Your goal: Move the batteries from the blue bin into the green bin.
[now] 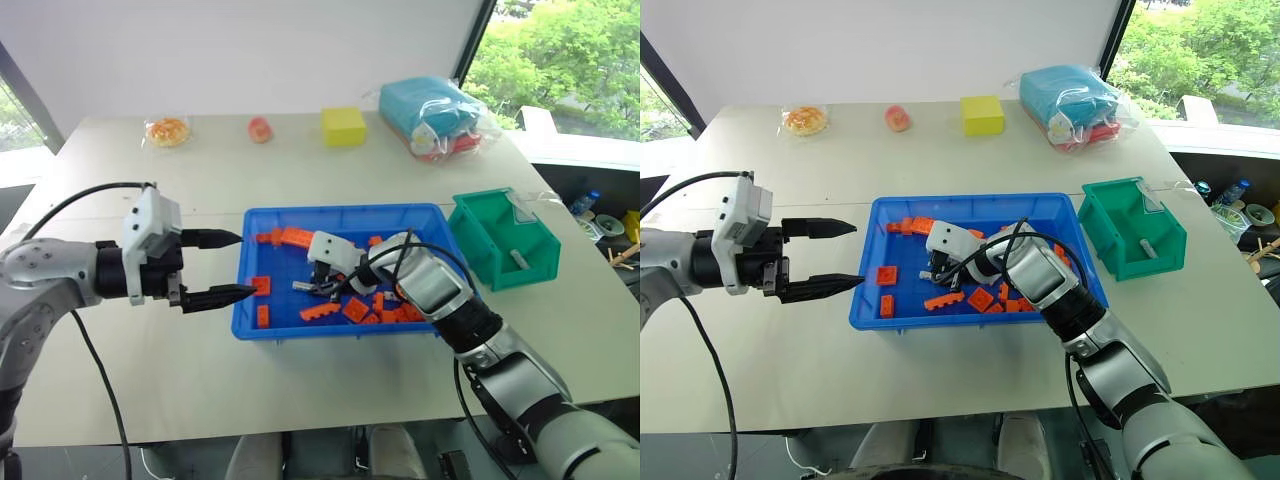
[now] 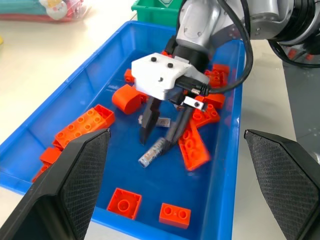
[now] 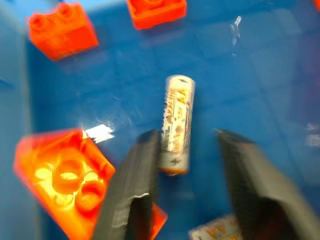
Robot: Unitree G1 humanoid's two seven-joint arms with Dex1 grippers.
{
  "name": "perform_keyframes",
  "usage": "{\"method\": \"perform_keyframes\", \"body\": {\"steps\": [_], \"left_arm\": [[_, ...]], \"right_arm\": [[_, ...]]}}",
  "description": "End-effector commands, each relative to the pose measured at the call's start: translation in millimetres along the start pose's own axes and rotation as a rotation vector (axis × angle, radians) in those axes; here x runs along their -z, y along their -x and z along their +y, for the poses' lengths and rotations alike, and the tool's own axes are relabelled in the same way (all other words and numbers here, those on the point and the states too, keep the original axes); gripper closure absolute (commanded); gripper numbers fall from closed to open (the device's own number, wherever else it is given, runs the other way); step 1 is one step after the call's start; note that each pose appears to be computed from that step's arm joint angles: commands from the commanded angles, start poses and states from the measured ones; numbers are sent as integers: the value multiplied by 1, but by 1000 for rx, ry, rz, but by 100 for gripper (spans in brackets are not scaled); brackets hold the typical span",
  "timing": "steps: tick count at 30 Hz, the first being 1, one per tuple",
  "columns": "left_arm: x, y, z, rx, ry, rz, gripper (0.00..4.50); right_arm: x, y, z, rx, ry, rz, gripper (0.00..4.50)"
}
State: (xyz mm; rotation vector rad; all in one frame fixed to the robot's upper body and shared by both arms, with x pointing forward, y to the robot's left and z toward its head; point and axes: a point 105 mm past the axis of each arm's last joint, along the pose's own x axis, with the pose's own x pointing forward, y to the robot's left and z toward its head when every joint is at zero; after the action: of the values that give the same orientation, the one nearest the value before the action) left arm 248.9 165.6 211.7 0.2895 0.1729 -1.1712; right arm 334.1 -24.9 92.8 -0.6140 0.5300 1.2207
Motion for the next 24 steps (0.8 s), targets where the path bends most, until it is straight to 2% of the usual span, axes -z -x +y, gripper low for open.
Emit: {"method": "perform_keyframes", "body": {"steps": [1,4,7,10,12,15,19,22,24], "left_arm": [[-7,4,0,-15,-39,-11,0],[-7,4,0,-17,-37,-11,0],[-6,4,0,-14,-35,-15,0],[-5,0,-1,3,-31,-18,0],[-4,-2,-1,14,-28,-20,0],[-3,-4,-1,26,-27,-25,0],[-5,-7,0,45,-30,-35,0],[-7,-9,2,57,-39,-36,0],[-8,-9,3,60,-44,-36,0]], "right_arm": [[-7,0,3,-16,41,-11,446],[-18,7,3,-14,37,-55,446],[-37,32,-11,60,10,-136,446],[-47,100,-53,289,-104,-238,446],[-32,141,-74,436,-168,-236,446],[-5,180,-89,581,-222,-185,446],[51,240,-97,760,-312,-64,446],[81,262,-93,829,-356,15,446],[91,267,-89,844,-356,54,446]]}}
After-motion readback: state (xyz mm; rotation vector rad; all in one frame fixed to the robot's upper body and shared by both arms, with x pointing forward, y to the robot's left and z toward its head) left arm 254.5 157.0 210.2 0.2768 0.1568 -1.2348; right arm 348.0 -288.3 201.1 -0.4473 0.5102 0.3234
